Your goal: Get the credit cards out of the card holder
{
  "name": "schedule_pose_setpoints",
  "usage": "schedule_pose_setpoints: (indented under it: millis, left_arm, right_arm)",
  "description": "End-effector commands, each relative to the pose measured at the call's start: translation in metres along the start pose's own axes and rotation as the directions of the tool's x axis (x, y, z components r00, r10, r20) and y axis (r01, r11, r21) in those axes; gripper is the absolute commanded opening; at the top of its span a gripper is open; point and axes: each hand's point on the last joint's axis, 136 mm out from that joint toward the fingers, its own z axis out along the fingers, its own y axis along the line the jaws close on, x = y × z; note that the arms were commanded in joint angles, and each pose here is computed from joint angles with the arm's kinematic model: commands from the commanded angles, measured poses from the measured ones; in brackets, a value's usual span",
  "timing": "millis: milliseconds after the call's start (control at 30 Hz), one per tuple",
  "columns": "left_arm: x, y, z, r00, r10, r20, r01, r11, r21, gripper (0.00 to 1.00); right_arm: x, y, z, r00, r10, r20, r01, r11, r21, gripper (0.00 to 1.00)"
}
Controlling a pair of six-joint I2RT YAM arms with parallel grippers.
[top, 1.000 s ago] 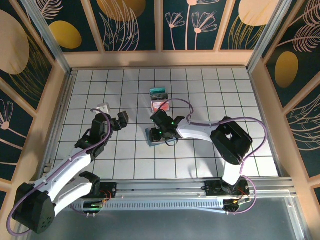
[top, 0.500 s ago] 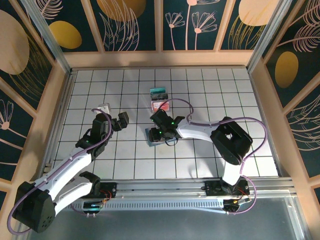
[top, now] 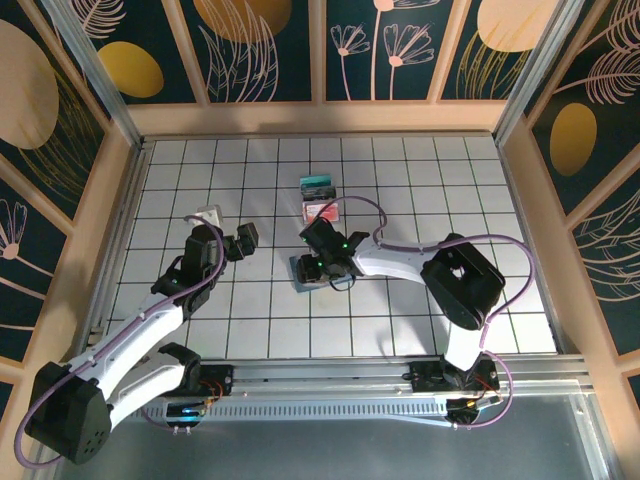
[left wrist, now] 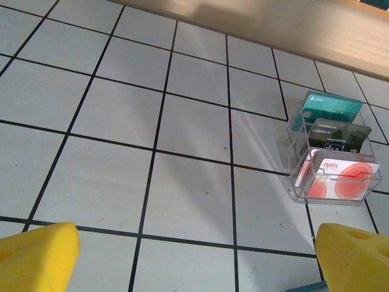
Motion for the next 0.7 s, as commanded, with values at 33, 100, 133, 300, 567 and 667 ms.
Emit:
schedule_pose_setpoints:
  millis: [33,100,133,300,567,667]
  left_arm:
    - [-0.0083,-0.0047,-0.0025,1.0,0.013,0.005,-0.013,1.0,0.011,0.99]
    - [-0.009,-0.0051,-0.0025,1.0,0.013,0.008,-0.013,1.0,0.012,0.99]
    - [-0.0094,-0.006,-0.0022,1.0,0.011,0.009,-0.011,1.0,0.017,0.99]
    - [-0.0106,-0.0108,-0.0008,1.0,0.014,0.003,-0.014,0.999,0.034,0.99]
    - [-0.0078,-0.0088,-0.0009,1.0,0.02,-0.008,-0.02,0.999,0.026,0.99]
    - [-0.0078,-0.0085,-0.0005,1.0,0.018,-0.009,-0.018,1.0,0.024,0.99]
  right_arm:
    - [-0.0104,0.0107,-0.011,1.0,-0.008,0.026,0.008,1.0,-0.017,0.43]
    - [-0.0111,0.0106,-0.0117,1.0,-0.009,0.027,0.009,1.0,-0.014,0.42]
    - [-0.0116,0.0112,-0.0121,1.0,-0.01,0.029,0.011,1.0,-0.016,0.42]
    - [-0.0134,0.0137,-0.0113,0.999,-0.009,0.034,0.009,1.0,-0.027,0.46]
    - [-0.0169,0.0145,-0.0099,0.999,-0.014,0.038,0.014,1.0,-0.017,0.51]
    - [-0.0176,0.0139,-0.0091,0.999,-0.017,0.037,0.017,1.0,-0.002,0.58]
